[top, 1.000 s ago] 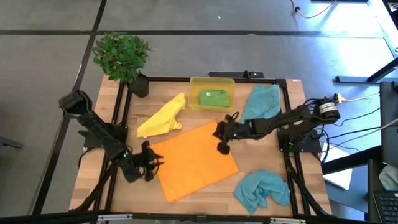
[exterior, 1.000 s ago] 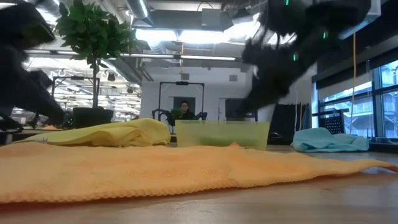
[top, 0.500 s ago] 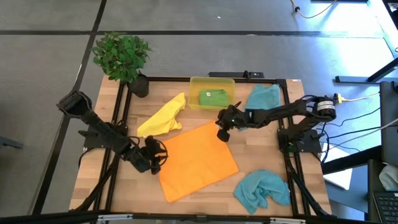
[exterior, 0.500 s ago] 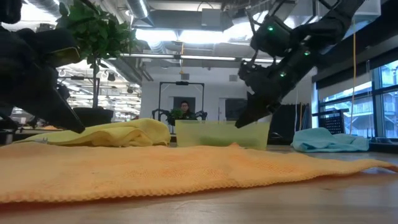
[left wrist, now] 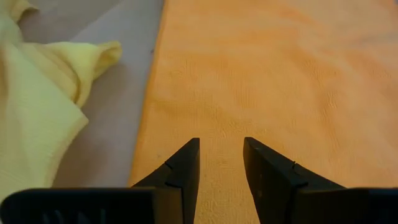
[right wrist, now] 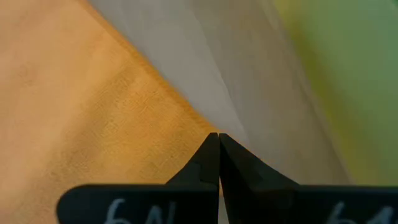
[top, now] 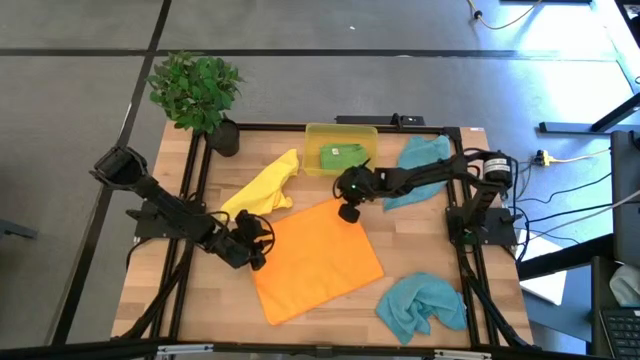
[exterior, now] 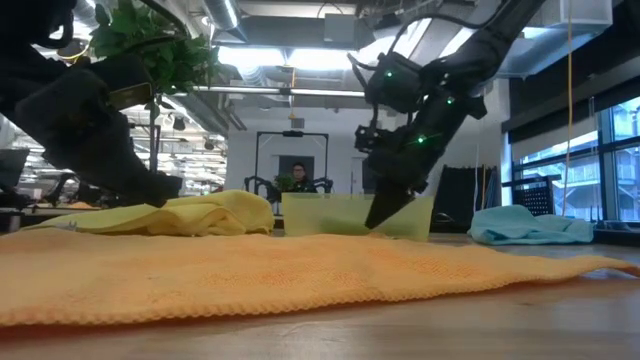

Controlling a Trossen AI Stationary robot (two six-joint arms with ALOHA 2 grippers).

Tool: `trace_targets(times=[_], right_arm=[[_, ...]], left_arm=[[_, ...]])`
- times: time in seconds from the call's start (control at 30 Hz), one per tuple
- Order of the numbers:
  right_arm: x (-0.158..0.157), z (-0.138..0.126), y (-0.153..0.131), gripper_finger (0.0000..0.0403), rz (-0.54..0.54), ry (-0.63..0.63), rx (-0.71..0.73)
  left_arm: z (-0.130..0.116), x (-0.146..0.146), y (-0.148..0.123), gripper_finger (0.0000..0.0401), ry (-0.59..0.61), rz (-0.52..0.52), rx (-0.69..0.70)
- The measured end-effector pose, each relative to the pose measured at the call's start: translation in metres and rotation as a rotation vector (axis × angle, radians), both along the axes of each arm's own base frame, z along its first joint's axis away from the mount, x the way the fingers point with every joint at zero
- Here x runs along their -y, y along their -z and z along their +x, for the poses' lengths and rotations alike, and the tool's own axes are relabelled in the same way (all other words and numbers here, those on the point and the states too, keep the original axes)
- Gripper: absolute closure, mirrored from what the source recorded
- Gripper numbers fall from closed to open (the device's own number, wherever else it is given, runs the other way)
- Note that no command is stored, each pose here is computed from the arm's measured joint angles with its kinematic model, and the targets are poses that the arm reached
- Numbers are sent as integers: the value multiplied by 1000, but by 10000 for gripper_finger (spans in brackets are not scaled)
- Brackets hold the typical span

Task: Fold microfiber towels
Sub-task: Fold the orange microfiber cloth

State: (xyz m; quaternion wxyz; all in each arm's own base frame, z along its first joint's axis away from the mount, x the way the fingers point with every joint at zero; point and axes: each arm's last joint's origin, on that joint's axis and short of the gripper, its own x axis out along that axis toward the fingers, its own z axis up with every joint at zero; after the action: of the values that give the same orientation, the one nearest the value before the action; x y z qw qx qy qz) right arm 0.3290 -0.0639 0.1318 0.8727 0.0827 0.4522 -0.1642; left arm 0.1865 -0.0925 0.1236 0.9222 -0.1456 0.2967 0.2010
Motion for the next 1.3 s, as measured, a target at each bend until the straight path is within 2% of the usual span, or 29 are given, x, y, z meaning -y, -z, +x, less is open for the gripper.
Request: trace_targets(times=[0.2, 0.43, 0.7, 0.87, 1.0, 1.07, 1.2, 1.3], right_arm=[[2, -4, 2, 397, 8, 8, -45], [2, -6, 4, 397, 12, 12, -67], [2, -18, 8, 397, -17, 102, -196], [0, -23, 3, 397, -20, 97, -226], [-5, -17, -12, 397, -44, 58, -118], [-8, -11, -16, 397, -23, 30, -48], [-10, -1, -13, 397, 28, -20, 37], [-10, 3, -3, 397, 37, -26, 32]], left_arm=[[3, 0, -3, 287, -15, 15, 45], [19, -10, -15, 287, -27, 112, 155], [23, -14, -17, 287, 18, 70, 155], [22, -9, -17, 287, 38, 69, 155], [21, -8, -17, 287, 43, 69, 156], [21, -9, -17, 287, 39, 70, 157], [23, -9, -19, 287, 25, 71, 181], [28, -13, -25, 287, -4, 96, 246]])
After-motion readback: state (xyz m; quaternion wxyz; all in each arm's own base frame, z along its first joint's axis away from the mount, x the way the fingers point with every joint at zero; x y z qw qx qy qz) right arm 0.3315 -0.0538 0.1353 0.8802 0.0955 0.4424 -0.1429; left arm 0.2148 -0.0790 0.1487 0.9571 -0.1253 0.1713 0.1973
